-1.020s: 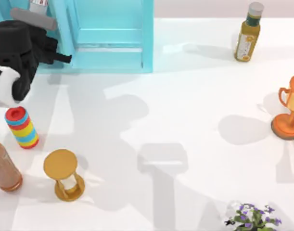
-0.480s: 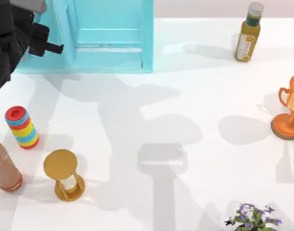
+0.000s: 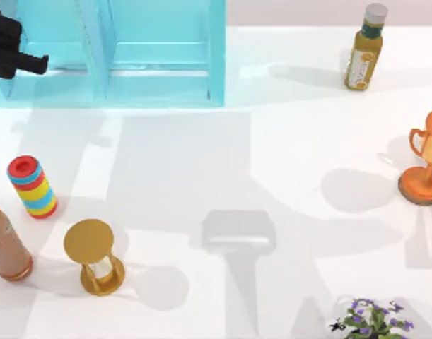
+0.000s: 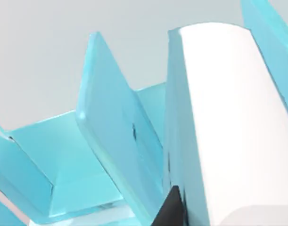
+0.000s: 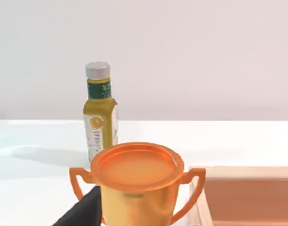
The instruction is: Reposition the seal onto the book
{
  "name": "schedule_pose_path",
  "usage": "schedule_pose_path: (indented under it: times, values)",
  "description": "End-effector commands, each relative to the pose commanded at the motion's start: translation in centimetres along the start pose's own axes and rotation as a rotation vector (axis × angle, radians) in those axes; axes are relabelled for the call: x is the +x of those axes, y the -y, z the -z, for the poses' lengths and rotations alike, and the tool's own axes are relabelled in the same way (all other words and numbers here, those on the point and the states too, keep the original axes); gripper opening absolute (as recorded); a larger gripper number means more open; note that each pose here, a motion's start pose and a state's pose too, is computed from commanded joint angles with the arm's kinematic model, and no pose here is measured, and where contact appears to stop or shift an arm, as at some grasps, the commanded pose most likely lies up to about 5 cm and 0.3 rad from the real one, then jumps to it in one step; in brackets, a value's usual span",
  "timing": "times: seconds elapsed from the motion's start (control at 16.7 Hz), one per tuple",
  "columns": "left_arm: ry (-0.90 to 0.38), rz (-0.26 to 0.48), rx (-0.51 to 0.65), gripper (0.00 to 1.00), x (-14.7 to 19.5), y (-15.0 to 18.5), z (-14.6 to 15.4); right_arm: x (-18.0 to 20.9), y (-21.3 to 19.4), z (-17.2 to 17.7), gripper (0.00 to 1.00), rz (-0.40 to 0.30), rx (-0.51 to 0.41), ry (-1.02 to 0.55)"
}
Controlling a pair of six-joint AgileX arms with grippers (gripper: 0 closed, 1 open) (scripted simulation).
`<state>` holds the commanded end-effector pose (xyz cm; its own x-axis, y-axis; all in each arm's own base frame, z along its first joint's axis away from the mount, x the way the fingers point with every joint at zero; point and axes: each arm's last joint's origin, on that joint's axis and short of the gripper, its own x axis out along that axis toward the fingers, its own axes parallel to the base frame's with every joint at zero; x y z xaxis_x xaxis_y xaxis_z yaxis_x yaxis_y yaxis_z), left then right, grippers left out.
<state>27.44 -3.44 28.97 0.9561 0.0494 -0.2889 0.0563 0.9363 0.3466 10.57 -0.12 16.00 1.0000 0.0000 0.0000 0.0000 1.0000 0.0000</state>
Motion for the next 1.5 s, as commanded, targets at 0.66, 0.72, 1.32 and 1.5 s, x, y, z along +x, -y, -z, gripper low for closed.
schedule_pose_path:
  times: [0.66, 0.72, 1.32, 1.5]
  values:
    - [-0.03, -0.003, -0.021, 0.0, -2.0, 0.1, 0.4, 0.0, 0.0, 0.0, 1.0, 0.0, 0.0, 0.0]
    - [-0.037, 0.0, -0.045, 0.0, -1.6, 0.6, 0.3, 0.0, 0.0, 0.0, 1.0, 0.0, 0.0, 0.0]
    - [-0.107, 0.014, -0.735, 0.0, 3.1, 14.1, 1.1, 0.0, 0.0, 0.0, 1.0, 0.0, 0.0, 0.0]
    - [-0.096, 0.019, -1.056, 0.0, 2.6, 19.6, 2.0, 0.0, 0.0, 0.0, 1.0, 0.0, 0.0, 0.0]
